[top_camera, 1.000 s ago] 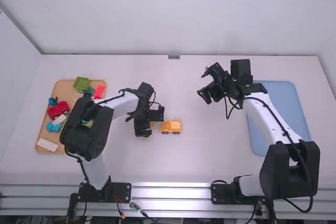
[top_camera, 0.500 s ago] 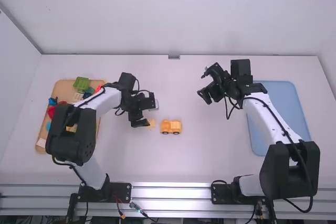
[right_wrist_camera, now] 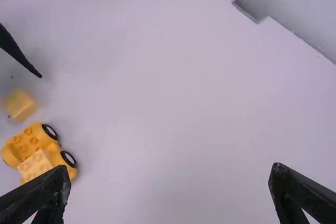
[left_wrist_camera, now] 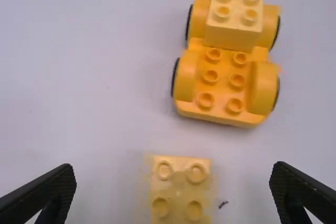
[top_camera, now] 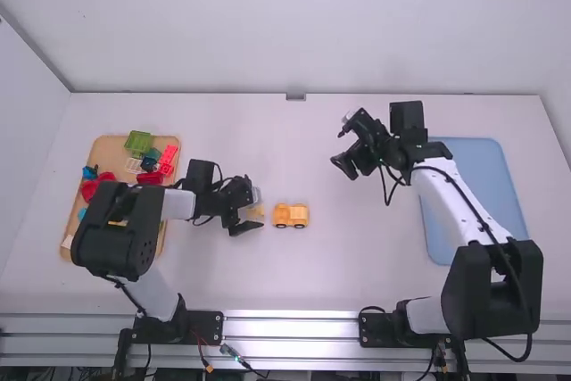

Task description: Assemble lego blocks to make yellow taxi

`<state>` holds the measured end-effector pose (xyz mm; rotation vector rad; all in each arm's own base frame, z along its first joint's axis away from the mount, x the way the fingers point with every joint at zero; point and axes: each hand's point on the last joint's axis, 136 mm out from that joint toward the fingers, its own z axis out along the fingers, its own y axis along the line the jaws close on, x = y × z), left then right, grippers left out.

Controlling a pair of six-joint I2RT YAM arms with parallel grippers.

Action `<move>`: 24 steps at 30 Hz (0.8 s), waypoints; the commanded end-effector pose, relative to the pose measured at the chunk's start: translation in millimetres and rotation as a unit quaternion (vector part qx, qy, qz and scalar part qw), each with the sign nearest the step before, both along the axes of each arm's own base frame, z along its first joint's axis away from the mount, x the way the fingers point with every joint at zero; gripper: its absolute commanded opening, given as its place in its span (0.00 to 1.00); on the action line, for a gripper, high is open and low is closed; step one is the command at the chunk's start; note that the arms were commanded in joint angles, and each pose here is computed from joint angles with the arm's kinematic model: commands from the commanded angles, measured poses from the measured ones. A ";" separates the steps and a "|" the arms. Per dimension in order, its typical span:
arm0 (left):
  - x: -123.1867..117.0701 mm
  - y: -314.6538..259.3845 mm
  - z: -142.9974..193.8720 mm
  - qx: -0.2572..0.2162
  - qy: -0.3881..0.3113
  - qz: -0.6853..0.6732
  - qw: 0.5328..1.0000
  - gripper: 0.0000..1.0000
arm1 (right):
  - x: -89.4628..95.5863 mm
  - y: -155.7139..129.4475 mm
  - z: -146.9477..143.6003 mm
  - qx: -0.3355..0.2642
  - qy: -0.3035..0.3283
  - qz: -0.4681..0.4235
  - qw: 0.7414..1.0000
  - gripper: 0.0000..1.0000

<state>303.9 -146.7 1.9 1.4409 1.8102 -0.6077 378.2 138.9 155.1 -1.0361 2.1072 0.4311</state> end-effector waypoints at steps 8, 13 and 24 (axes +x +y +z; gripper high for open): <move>-7.2 6.2 0.8 -0.029 0.014 0.001 0.999 0.90 | -40.9 24.1 -17.9 0.080 -0.062 0.150 0.983 0.99; -4.3 16.1 5.1 -0.050 0.018 0.005 0.999 0.93 | -55.0 26.5 -28.9 0.112 -0.082 0.176 0.974 0.99; 0.5 9.1 -6.7 -0.050 0.013 -0.025 0.998 0.84 | -72.5 36.2 -48.9 0.113 -0.094 0.200 0.969 0.99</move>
